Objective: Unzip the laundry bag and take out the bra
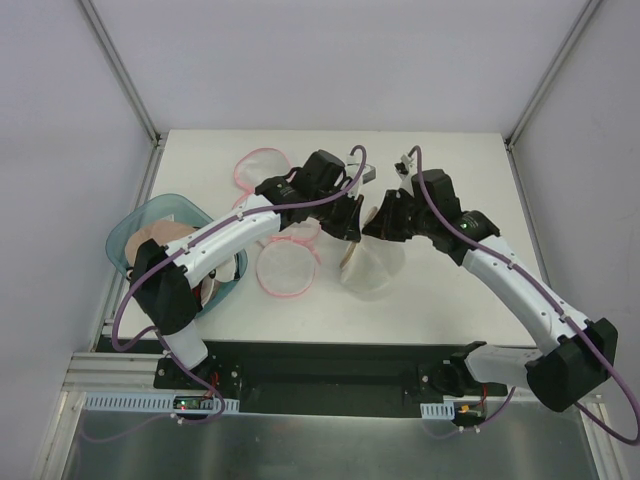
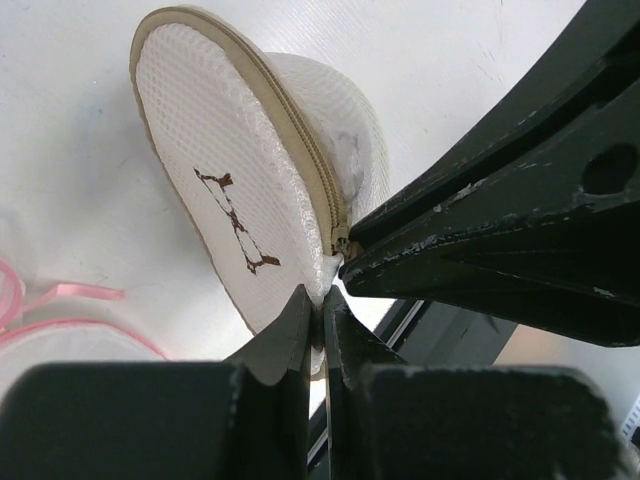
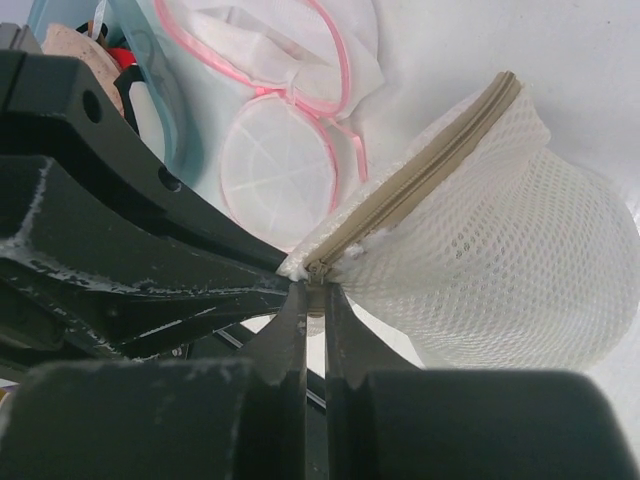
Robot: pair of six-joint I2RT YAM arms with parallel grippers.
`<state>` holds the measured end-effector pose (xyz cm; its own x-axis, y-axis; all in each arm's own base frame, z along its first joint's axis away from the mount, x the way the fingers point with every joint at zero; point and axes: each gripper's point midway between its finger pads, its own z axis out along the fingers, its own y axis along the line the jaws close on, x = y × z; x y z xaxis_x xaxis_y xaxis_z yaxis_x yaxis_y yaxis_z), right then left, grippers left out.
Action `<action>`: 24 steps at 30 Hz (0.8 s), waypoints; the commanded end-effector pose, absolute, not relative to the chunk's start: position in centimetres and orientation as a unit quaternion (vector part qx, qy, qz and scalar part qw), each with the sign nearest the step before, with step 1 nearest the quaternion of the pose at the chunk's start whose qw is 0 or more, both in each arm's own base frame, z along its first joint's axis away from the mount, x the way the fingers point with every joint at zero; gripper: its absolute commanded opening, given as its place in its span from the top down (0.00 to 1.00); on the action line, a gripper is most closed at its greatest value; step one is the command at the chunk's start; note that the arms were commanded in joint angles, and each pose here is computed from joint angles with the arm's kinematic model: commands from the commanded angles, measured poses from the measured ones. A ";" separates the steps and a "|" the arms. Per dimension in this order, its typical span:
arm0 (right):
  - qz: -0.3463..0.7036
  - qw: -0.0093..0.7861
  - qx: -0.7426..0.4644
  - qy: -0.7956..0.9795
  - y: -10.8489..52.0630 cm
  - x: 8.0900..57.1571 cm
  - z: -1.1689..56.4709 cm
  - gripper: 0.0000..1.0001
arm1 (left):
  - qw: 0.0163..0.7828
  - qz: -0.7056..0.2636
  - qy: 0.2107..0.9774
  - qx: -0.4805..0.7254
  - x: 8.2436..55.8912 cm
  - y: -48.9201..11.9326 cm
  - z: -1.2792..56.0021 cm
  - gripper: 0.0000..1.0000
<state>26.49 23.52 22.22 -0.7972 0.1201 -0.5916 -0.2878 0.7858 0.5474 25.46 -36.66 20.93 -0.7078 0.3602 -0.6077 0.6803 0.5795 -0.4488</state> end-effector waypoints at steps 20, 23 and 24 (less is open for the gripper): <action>0.325 0.327 -0.017 0.887 18.7 35.3 24.5 0.99 | 0.265 -0.346 0.828 0.352 23.8 -34.9 21.8 1.00; 0.330 0.301 -0.002 0.895 18.6 36.5 22.4 0.99 | 0.267 -0.343 0.827 0.356 23.7 -34.7 21.6 1.00; 0.337 0.298 -0.001 0.893 18.7 36.8 22.1 0.98 | 0.268 -0.344 0.826 0.358 23.6 -34.6 21.5 1.00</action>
